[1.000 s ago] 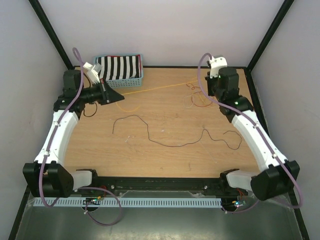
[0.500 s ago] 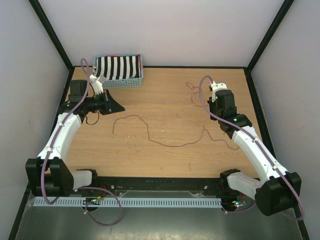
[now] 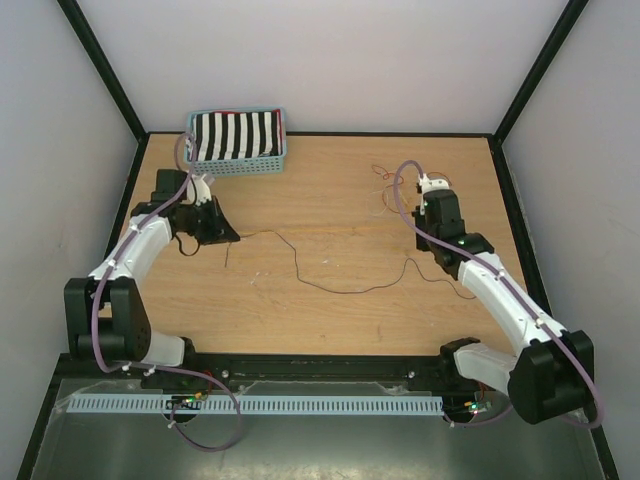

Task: Zip-tie the wires
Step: Place the cable at the center of the board.

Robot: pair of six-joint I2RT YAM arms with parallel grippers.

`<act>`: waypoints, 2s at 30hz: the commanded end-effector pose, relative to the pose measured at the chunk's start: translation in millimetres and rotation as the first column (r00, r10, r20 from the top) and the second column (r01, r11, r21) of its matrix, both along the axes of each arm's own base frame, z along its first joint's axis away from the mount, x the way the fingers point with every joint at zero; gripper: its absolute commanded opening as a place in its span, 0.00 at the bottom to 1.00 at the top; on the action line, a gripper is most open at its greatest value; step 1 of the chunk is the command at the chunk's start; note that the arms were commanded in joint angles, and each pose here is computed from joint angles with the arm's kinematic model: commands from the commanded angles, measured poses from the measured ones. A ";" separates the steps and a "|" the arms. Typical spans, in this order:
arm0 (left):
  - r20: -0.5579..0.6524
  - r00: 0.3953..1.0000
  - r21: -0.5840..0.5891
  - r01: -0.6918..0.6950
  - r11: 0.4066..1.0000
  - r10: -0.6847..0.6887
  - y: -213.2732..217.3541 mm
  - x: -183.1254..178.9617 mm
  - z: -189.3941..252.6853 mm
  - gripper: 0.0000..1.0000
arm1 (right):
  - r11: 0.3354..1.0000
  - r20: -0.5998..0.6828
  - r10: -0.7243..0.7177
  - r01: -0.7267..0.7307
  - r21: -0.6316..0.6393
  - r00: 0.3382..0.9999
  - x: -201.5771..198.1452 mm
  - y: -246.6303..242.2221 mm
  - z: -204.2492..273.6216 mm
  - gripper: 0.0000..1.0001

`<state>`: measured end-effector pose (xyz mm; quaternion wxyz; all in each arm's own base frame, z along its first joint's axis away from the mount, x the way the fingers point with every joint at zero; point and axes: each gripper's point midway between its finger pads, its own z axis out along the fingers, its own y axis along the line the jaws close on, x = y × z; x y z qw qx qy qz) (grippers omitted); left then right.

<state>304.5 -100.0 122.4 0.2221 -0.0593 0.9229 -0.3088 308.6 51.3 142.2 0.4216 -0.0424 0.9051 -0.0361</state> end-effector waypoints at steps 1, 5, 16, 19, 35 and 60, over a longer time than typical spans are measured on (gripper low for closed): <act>-0.025 1.000 0.076 -0.015 0.997 0.017 11.3 -3.1 -15.2 0.00 | 0.999 -0.038 -0.021 0.023 0.037 0.999 -1.2 3.6 -20.9 0.24; -0.077 0.997 0.086 -0.016 0.996 0.022 12.9 -3.7 -30.0 0.00 | 0.998 -0.087 -0.006 0.012 0.062 0.996 -6.6 9.2 -42.8 0.24; -0.181 0.983 0.154 0.021 0.988 0.008 9.6 -2.8 -66.8 0.00 | 0.997 -0.158 0.016 -0.005 0.074 0.987 -11.6 15.0 -75.6 0.35; -0.191 0.982 0.177 0.033 0.984 0.001 8.1 -1.0 -72.3 0.00 | 0.995 -0.156 0.044 -0.030 0.092 0.987 -9.7 20.5 -72.7 0.44; -0.226 0.974 0.209 0.042 0.977 0.007 11.7 5.1 -86.9 0.11 | 0.984 0.066 0.076 -0.085 0.155 0.995 7.6 30.2 18.8 0.83; -0.045 0.998 0.065 0.048 0.997 -0.045 10.0 8.8 -4.1 0.58 | 0.972 0.095 0.090 -0.108 0.210 0.991 80.0 61.1 49.6 0.94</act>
